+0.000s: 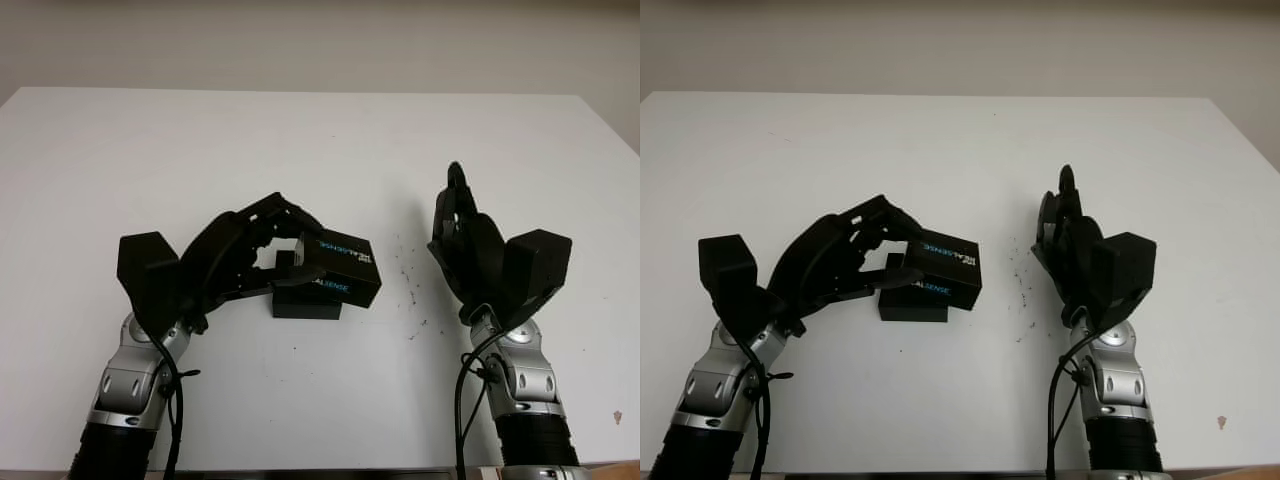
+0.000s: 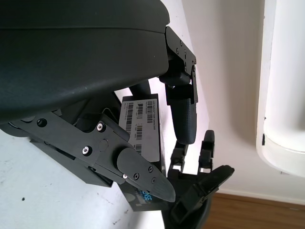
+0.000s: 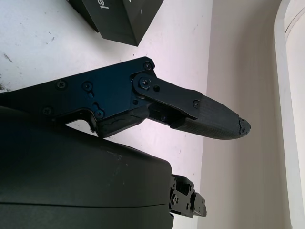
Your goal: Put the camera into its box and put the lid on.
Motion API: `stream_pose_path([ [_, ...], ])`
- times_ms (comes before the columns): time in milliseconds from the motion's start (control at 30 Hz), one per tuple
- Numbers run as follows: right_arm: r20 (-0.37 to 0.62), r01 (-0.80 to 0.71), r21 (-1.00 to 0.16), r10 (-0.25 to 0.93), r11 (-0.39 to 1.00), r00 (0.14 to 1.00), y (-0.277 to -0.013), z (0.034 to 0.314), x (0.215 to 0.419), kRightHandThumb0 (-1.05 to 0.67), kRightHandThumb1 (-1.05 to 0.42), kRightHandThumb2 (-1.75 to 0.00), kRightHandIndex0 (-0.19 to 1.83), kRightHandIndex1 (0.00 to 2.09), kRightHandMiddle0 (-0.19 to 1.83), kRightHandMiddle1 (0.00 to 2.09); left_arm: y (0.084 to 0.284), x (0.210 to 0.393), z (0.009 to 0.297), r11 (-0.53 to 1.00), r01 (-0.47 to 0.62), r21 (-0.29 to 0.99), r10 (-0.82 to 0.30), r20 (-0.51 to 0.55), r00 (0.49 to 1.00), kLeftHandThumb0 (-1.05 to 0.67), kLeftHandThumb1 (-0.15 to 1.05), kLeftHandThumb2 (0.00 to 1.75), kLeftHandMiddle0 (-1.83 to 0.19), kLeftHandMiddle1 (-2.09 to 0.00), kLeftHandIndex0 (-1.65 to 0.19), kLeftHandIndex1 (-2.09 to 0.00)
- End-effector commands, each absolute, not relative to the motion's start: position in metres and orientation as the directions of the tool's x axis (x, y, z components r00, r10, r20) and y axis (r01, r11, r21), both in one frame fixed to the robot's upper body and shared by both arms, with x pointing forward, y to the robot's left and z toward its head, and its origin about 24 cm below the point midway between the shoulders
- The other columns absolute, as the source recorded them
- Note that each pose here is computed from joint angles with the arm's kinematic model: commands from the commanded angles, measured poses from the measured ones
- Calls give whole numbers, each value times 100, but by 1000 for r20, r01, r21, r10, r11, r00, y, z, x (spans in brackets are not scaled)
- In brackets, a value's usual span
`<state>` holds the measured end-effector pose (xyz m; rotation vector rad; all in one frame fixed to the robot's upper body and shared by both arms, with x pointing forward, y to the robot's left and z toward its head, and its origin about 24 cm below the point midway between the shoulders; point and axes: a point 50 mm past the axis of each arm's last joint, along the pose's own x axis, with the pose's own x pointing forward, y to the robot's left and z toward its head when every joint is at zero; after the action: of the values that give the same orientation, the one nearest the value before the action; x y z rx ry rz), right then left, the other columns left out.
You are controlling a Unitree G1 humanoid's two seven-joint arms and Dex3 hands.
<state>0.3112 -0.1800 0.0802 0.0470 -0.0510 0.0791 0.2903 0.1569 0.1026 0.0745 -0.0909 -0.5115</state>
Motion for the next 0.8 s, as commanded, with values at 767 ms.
stream_pose_path([
  [767, 63, -135, 47, 132, 990, 989, -183, 77, 309, -77, -105, -77, -19, 0, -19, 0, 164, 285, 107, 851, 405, 333, -457, 92, 884, -30, 101, 6, -28, -161, -22, -144],
])
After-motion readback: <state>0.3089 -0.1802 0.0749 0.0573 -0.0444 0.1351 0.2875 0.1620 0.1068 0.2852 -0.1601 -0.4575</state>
